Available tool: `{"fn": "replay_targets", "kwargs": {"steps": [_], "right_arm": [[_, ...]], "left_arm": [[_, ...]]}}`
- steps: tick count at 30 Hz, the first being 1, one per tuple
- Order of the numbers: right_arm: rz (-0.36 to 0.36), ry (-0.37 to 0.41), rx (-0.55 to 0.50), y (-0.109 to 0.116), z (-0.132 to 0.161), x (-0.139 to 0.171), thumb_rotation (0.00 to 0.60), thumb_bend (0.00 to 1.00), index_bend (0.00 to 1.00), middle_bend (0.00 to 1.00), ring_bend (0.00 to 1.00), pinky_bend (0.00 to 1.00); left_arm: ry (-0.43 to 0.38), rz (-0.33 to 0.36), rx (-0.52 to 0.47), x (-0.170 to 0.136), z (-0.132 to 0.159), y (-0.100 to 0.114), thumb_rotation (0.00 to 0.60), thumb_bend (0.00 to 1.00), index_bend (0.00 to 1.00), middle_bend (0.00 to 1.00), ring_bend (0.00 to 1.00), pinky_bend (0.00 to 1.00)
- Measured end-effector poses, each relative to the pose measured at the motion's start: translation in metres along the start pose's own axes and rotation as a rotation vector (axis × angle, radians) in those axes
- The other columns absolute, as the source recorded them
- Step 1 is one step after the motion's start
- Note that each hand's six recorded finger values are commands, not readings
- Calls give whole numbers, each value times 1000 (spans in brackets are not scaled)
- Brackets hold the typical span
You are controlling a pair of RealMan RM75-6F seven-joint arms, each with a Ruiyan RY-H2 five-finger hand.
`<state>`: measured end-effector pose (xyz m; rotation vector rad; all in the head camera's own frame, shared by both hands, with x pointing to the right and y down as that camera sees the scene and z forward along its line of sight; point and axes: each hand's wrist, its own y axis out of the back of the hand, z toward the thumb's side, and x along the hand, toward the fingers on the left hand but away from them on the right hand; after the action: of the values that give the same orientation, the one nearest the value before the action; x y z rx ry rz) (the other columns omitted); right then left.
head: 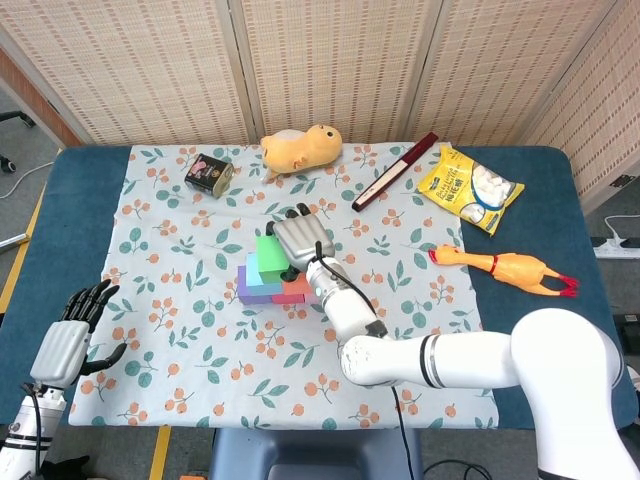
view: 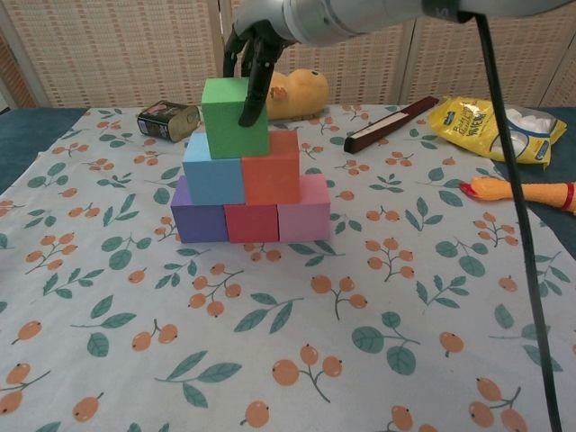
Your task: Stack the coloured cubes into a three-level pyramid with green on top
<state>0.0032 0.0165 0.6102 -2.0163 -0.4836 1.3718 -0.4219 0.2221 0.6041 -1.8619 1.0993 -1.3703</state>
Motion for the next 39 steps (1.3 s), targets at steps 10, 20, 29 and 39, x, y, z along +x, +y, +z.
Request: {"fn": "replay_targets", "kwargs": {"steps": [10,20,29,39], "right_arm": [[-1,4,-8,0,1,-1,600,165,266,360,119,0],[-3,3,-11,0,2,0,600,165,259,360,119,0],[-3,5,-11,1,2,2,600,166,257,360,119,0],[4,-4,2,-3,2,0,600,165,247,359,119,0]], "left_arm": [[0,-4,-3,1,-1,-2,600,300,71,0,0,46],[-2,-1,-4,0,0,-1,600,297,72,0,0,47],[-1,-3,-6,-1,0,-2,600,301,70,0,0,46],[1,-5,-5,-1,-1,-3,600,300,71,0,0,47]]}}
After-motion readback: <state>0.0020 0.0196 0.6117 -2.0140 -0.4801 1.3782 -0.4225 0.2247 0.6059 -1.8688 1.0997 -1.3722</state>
